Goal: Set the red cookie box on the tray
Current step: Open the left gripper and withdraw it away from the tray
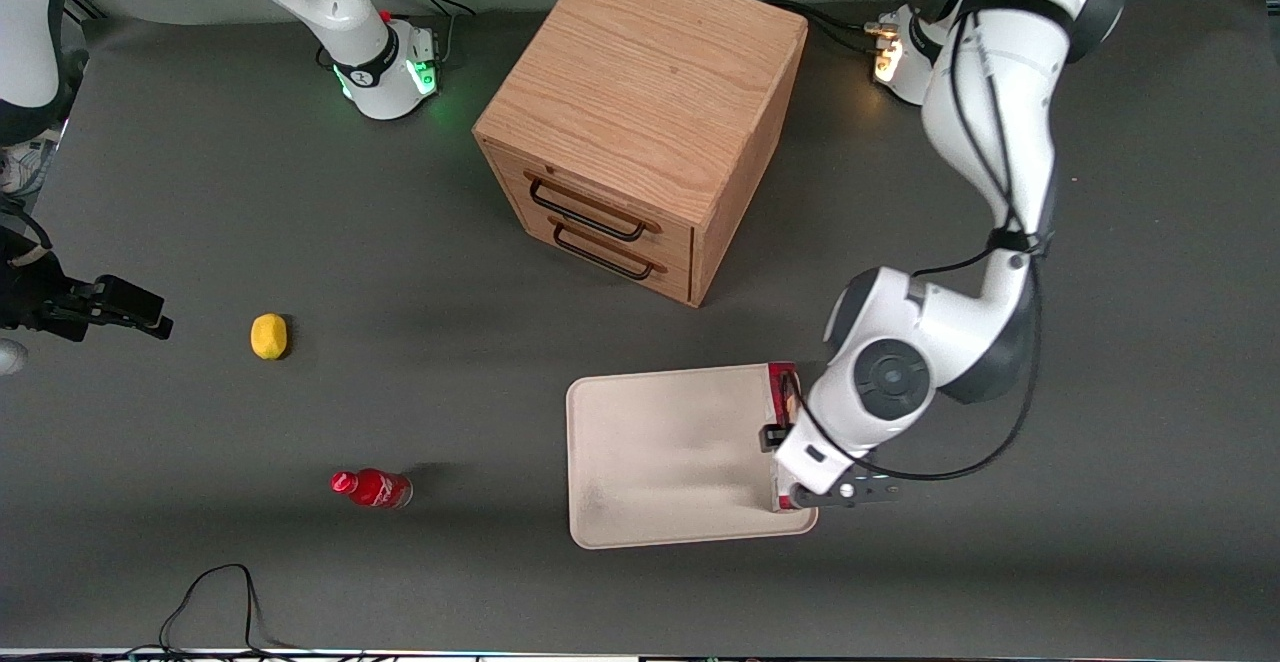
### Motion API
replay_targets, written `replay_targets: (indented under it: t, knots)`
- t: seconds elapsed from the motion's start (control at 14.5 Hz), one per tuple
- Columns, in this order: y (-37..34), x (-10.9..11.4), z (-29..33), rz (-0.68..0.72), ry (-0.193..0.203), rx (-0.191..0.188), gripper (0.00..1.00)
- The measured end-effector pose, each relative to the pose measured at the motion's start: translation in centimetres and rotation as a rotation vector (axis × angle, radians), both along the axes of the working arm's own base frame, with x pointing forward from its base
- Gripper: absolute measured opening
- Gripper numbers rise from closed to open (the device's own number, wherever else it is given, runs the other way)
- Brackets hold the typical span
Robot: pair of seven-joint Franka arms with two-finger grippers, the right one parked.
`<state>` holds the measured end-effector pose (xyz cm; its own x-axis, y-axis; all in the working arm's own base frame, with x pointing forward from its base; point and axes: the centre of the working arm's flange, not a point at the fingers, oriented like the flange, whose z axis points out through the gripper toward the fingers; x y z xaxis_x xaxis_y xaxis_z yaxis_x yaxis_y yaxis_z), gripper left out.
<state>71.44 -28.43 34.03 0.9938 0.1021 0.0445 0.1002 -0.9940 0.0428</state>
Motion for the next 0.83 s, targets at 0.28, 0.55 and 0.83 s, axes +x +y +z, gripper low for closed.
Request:
replay_targets:
  t: [0.28, 0.55, 0.83]
  knots:
    - [9.7, -2.6, 9.8, 0.032, 0.09, 0.056, 1.0]
    - [18.2, -6.3, 17.5, -0.033, 0.114, 0.085, 1.0]
    - [25.7, -11.7, 23.5, -0.034, 0.065, 0.038, 1.0]
